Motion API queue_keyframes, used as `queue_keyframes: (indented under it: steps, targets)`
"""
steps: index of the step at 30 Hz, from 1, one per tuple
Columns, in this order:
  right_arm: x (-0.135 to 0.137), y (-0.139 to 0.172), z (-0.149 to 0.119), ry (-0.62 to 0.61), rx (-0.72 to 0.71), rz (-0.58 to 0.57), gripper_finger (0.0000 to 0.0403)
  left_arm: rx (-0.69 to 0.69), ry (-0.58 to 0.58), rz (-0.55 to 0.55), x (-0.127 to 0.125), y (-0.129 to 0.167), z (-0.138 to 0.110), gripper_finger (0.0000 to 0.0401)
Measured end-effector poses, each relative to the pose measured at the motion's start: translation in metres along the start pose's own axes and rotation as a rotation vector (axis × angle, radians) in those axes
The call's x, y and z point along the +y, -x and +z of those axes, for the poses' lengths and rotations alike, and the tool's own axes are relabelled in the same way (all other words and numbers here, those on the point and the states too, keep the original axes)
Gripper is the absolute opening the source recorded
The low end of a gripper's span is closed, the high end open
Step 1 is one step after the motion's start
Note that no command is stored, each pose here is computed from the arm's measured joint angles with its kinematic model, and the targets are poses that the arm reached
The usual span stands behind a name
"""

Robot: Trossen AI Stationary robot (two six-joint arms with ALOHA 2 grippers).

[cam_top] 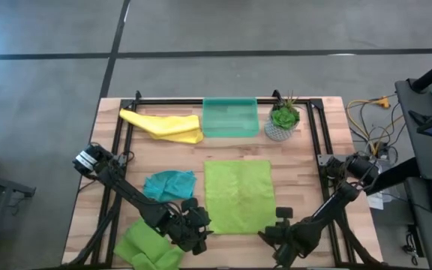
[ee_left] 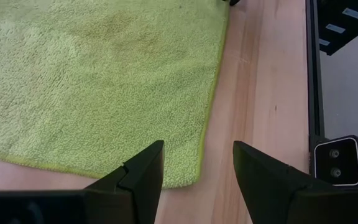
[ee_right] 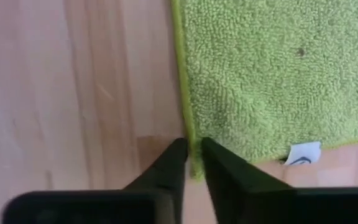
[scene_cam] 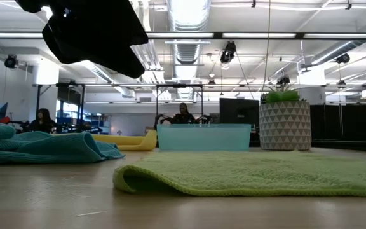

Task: Fold microfiber towels
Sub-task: Fold the light green microfiber cloth

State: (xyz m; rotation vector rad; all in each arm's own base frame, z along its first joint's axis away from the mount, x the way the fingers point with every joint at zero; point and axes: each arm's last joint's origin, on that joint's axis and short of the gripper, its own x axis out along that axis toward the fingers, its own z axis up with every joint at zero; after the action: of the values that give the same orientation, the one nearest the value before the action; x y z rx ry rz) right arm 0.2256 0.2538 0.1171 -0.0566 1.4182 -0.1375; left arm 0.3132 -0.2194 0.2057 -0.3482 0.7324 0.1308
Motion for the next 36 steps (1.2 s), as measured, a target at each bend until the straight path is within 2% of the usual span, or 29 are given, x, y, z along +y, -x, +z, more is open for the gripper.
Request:
queue_keyframes:
  steps: [2,8,16,26,36]
  targets:
    - [-0.002,0.003,0.001,-0.008,-0.003,0.016,0.0017,0.003,0.000,-0.003,0.000,0.000,0.000,0.0176]
    - [-0.009,0.020,0.000,-0.069,-0.039,0.059,0.0009,0.003,-0.018,-0.012,-0.001,0.003,0.001,0.0176]
    - [-0.019,0.024,-0.007,-0.143,-0.048,0.073,0.0009,0.089,-0.179,-0.079,-0.005,0.000,-0.009,0.0176]
    - [-0.014,0.034,0.001,-0.200,-0.101,0.151,0.0009,0.116,-0.185,-0.041,-0.003,-0.030,-0.025,0.0176]
    - [-0.011,0.038,0.004,-0.226,-0.106,0.180,0.0009,0.125,-0.197,-0.005,0.000,-0.049,-0.038,0.0176]
